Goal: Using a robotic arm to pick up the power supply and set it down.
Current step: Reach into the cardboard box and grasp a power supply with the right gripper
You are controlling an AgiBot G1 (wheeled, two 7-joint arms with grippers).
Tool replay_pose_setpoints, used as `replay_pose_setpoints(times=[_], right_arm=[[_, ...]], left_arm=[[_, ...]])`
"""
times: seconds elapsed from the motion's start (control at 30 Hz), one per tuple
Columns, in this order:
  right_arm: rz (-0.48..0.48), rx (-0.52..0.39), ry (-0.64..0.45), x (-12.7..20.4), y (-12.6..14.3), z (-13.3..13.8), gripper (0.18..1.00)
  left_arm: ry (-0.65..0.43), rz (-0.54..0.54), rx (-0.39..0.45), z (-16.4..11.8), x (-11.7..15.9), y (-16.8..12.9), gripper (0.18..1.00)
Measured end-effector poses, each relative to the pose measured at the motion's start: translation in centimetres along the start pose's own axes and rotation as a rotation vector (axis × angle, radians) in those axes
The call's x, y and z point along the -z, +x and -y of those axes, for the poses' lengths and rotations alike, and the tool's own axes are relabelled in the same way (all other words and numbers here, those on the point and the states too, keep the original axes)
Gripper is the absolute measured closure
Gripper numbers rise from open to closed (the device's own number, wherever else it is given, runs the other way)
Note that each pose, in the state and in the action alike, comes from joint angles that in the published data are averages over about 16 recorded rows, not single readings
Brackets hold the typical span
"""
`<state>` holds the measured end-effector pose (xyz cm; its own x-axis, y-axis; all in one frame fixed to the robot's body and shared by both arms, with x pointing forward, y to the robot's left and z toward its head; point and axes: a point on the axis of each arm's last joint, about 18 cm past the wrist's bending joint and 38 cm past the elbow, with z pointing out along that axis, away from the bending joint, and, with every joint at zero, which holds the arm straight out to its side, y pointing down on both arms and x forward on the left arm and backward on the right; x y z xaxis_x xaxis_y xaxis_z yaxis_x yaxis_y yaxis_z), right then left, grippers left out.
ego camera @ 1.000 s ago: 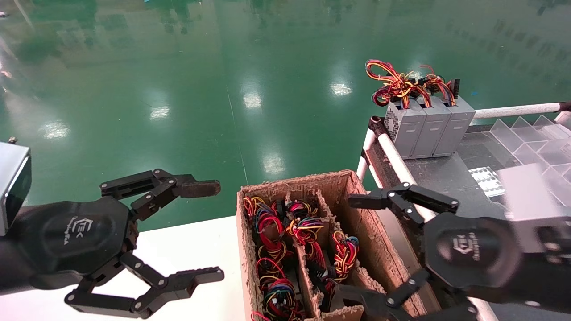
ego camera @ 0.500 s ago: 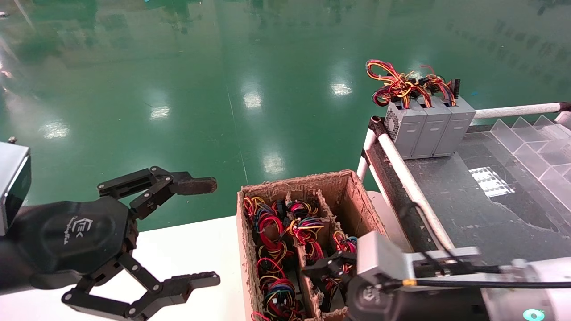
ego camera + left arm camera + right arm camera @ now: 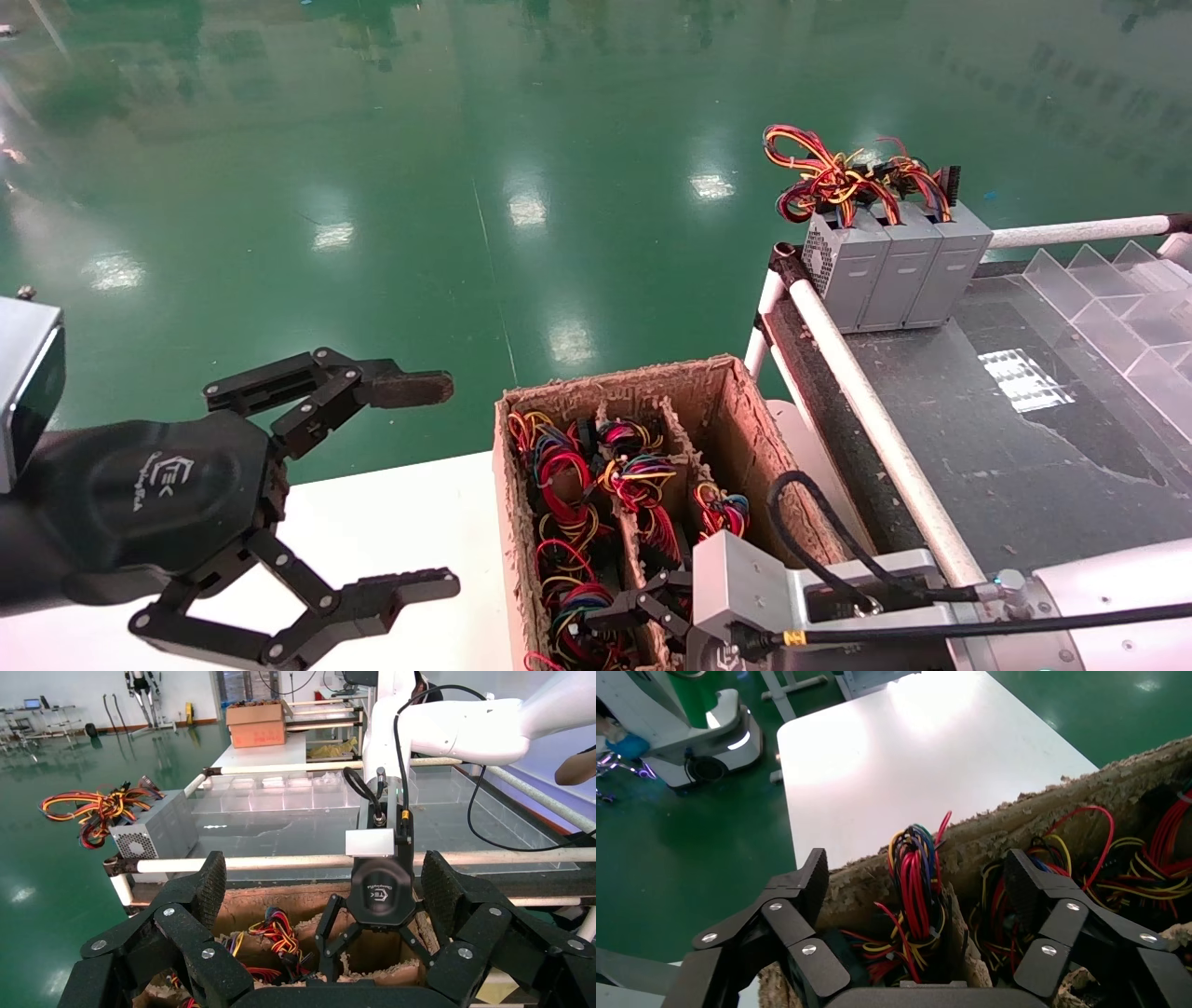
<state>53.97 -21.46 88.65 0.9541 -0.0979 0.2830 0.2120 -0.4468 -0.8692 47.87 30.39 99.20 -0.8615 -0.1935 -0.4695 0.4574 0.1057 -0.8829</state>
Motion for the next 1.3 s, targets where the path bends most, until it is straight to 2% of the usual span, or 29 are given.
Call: replay_pose_setpoints(times=[0.23, 0.97, 1.17, 1.3], right_arm=[[-0.006, 0.003, -0.009, -0.5, 0.0, -0.3, 0.343], [-0.001, 0.024, -0.012, -0.8, -0.3, -0.7, 0.823], [-0.003, 0.033, 0.011, 0.1, -0.5, -0.2, 0.899], [-0.013, 0.039, 0.047, 1.4, -0.5, 0.4, 0.922]], left_arm=[[0.0, 0.0, 0.0, 0.0, 0.0, 0.0, 0.184], [0.0, 0.0, 0.0, 0.0, 0.0, 0.0, 0.184], [0.0, 0.0, 0.0, 0.0, 0.0, 0.0, 0.184], [0.0, 0.0, 0.0, 0.0, 0.0, 0.0, 0.184]])
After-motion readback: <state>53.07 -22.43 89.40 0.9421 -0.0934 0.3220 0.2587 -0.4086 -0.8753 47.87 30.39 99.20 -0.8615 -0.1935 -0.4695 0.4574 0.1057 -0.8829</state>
